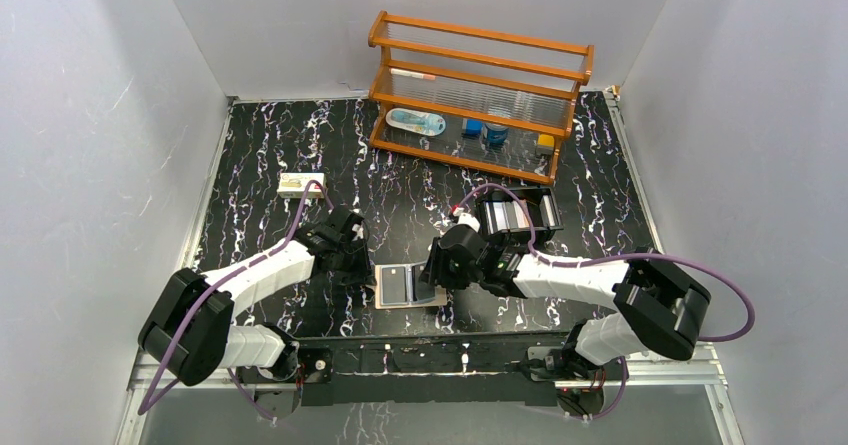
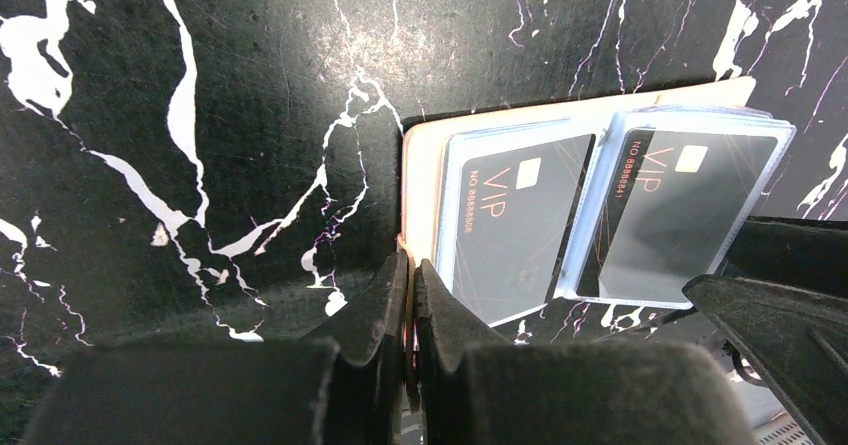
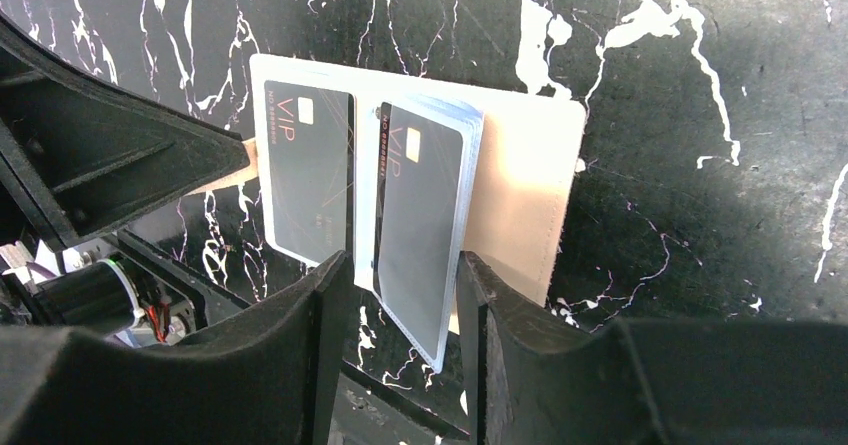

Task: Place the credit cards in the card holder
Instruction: Turn over the card slot in the card holder.

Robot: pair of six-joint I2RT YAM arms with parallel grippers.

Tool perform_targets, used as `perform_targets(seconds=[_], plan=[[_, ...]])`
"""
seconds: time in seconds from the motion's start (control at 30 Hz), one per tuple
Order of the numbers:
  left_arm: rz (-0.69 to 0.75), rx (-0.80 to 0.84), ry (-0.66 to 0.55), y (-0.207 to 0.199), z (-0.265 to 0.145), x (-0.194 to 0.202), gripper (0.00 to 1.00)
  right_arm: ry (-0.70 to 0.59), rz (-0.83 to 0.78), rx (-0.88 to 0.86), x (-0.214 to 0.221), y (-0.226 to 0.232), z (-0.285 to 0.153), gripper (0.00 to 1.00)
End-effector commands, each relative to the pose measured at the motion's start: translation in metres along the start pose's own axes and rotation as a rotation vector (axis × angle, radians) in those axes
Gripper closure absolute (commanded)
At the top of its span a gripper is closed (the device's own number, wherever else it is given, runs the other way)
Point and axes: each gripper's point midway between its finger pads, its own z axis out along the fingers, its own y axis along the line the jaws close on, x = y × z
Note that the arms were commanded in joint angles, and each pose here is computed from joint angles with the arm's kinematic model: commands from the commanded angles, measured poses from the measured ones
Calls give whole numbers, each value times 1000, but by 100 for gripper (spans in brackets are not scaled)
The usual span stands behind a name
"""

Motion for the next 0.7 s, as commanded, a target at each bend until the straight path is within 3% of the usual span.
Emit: perform_targets(seconds=[0.0, 0.67], plan=[[-5, 31, 7, -4, -3, 4, 100, -51, -13, -55, -18, 24, -7, 48], [-4, 35, 5, -4, -4, 4, 100, -72, -73, 33, -25, 15, -8, 49]])
